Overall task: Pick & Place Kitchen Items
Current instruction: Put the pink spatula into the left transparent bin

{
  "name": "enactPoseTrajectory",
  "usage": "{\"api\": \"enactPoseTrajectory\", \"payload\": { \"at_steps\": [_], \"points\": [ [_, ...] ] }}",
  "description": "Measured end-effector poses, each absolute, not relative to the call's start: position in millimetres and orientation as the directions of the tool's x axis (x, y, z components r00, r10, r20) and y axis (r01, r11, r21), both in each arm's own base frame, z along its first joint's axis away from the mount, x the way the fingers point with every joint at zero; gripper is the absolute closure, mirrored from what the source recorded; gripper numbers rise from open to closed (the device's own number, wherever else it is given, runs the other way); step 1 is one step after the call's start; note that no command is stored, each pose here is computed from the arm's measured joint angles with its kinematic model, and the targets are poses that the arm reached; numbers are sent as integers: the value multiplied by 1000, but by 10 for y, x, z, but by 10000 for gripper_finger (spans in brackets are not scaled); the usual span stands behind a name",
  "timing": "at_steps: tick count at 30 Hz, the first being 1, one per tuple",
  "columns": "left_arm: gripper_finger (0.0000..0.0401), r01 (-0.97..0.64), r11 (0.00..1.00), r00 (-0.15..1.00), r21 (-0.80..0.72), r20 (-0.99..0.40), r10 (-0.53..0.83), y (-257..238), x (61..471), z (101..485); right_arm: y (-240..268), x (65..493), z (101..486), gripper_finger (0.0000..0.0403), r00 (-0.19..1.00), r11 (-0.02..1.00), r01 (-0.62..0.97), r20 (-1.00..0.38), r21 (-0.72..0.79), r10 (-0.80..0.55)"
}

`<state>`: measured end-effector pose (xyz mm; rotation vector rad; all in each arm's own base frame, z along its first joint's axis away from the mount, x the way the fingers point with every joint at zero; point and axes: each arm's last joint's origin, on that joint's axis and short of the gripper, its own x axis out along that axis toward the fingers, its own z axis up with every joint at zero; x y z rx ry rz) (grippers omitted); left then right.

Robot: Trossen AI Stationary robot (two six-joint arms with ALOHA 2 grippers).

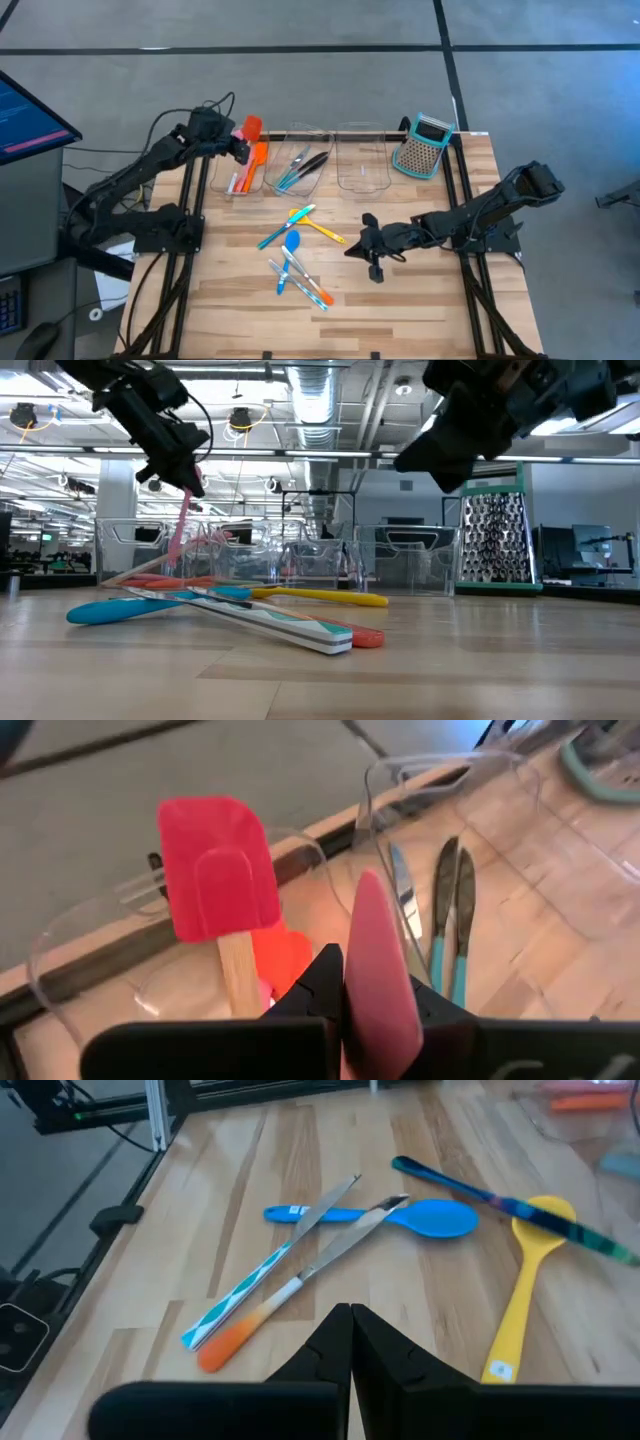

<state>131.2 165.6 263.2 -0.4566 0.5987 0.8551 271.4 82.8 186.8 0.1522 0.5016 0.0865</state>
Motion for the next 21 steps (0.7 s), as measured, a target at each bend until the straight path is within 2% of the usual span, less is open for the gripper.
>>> {"api": "enactPoseTrajectory", "payload": {
  "at_steps": [4, 9, 21],
  "points": [
    [396, -802, 584, 500, -126, -675, 543, 1785, 1394, 2660, 812, 2664, 1793, 403, 886, 981, -42, -446, 188, 123],
    [396, -776, 607, 518, -171, -723, 458, 1917, 1519, 2591, 810, 2654, 1782, 403, 893, 980, -45, -431, 192, 126],
    [396, -816, 550, 405, -177, -854, 326, 2209, 1637, 2068, 808, 2653, 1778, 403, 893, 982, -48, -434, 181, 123]
  ]
}}
